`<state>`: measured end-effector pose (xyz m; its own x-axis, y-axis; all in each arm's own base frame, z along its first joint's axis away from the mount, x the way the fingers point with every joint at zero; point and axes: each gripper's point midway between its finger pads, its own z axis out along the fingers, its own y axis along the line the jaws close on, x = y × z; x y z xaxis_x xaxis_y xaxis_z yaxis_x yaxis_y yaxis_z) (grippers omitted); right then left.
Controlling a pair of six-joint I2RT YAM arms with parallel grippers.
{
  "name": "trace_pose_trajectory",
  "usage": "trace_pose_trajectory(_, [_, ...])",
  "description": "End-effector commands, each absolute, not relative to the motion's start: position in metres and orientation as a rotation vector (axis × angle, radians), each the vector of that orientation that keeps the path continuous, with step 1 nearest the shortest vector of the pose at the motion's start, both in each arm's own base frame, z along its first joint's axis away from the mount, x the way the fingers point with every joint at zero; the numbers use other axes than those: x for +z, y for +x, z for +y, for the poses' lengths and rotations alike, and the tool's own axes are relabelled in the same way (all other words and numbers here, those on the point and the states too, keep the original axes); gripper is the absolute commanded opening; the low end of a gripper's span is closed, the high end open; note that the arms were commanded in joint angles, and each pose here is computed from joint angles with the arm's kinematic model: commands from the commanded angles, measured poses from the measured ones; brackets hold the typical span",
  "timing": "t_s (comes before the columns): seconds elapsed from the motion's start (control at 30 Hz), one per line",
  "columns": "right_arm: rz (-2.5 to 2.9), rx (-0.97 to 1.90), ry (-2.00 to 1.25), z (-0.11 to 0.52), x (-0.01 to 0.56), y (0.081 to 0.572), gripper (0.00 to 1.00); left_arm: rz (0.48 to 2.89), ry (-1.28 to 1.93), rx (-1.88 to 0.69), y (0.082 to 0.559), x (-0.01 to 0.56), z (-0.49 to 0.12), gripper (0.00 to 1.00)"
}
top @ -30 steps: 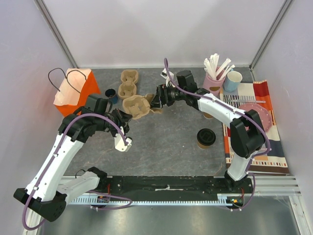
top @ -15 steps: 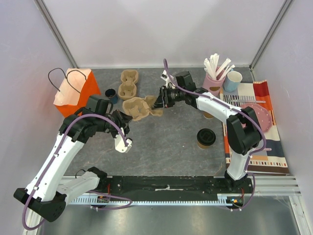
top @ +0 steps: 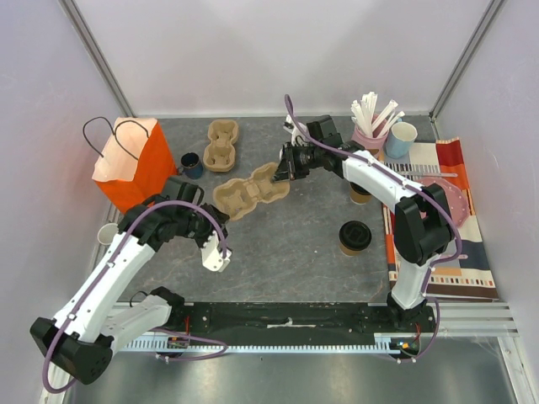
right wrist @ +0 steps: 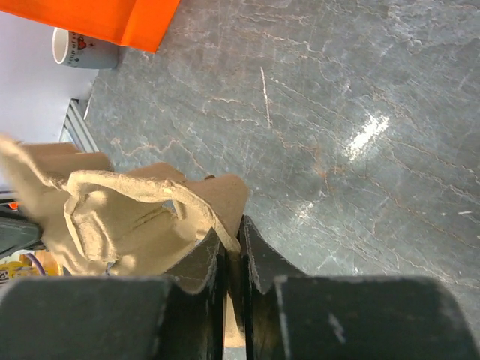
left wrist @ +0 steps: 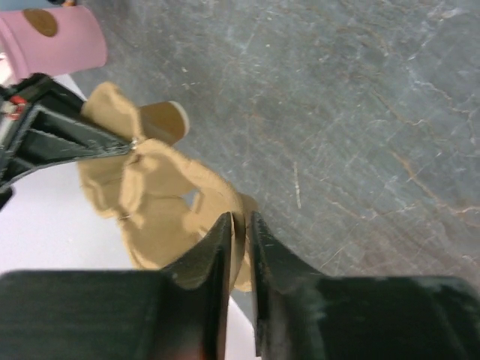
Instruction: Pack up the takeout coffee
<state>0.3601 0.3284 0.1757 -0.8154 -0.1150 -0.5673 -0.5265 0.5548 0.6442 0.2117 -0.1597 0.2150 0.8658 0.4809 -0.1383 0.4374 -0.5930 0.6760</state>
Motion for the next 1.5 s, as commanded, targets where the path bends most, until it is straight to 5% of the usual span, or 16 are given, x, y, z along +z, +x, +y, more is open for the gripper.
trace_pose_trajectory(0.0, [2.362,1.082,-0.512,0.32,0.181,0.362,0.13,0.544,2.3,0.166,0.222,0.208,-0.166,0.36])
trace_pose_trajectory(0.2, [2.436,0.939,-0.522,0.313,0.17,0.361,0.1,0.593,2.28,0.154,0.226,0.207,-0.167,0.82])
trace_pose_trajectory(0.3, [2.444,0.865,-0.541,0.308,0.173,0.361,0.1,0.738,2.157,0.101,0.234,0.222,-0.174,0.82])
trace_pose_trajectory(0.57, [2.398,0.659,-0.618,0.291,0.205,0.36,0.09,1.526,1.112,-0.143,0.305,0.336,-0.173,0.78])
trace_pose_trajectory(0.8, [2.344,0.62,-0.695,0.283,0.226,0.355,0.1,1.832,0.375,-0.068,0.338,0.389,-0.065,0.71])
trace_pose_trajectory(0.9, [2.326,0.612,-0.714,0.282,0.229,0.355,0.09,1.935,0.304,0.034,0.327,0.375,-0.03,0.66])
trace_pose_trajectory(1.17, [2.302,0.605,-0.765,0.279,0.231,0.352,0.09,2.125,0.177,0.338,0.298,0.323,0.063,0.74])
trace_pose_trajectory(1.47, [2.303,0.589,-0.779,0.273,0.226,0.346,0.09,2.167,0.236,0.306,0.32,0.3,0.077,0.69])
